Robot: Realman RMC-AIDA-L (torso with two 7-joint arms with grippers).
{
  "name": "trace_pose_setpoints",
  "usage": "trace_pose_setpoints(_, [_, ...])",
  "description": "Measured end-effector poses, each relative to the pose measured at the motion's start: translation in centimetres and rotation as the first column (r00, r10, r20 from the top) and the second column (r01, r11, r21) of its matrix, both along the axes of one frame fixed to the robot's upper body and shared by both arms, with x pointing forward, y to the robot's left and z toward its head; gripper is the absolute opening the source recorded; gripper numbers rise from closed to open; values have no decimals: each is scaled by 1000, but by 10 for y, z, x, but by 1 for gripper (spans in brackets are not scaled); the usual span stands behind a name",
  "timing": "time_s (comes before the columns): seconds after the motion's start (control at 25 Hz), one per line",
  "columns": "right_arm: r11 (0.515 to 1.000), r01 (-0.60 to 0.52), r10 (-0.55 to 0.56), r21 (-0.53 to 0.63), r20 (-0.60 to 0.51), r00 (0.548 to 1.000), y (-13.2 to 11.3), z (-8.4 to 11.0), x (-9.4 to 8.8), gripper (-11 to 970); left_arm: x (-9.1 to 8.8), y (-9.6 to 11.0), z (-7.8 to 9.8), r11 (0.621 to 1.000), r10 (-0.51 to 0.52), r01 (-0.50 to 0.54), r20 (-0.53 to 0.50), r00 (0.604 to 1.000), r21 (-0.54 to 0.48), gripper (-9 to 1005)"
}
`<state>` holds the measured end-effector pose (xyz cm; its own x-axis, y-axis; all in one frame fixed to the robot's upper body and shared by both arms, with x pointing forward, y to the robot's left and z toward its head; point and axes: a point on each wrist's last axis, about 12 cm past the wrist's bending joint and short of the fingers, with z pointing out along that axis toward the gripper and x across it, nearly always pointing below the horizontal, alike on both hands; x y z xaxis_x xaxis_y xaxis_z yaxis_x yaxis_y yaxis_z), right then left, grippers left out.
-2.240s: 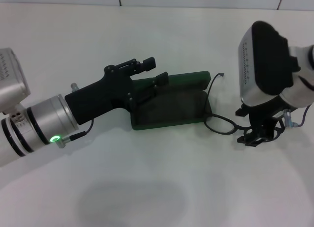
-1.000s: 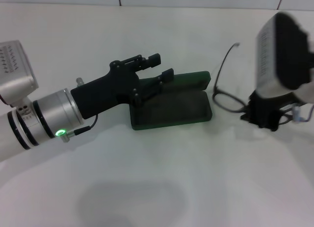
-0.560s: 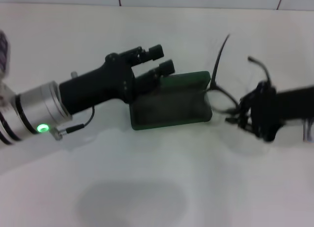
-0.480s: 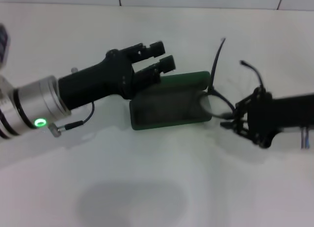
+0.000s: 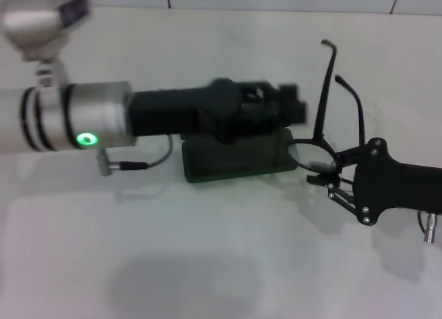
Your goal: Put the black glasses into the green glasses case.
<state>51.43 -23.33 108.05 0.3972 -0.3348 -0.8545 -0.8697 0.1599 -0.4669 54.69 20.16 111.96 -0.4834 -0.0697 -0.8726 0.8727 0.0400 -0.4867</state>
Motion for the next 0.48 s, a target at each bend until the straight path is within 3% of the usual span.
trace_pose_setpoints(0.16, [1000, -5, 2, 30, 78, 997, 0, -3, -2, 94, 5, -25, 4, 994, -97, 99, -28, 995, 56, 505])
trace_pose_setpoints(0.48, [1000, -25, 23, 11, 133, 991, 2, -3, -2, 93, 14, -35, 11, 994, -92, 94, -20, 996, 63, 506])
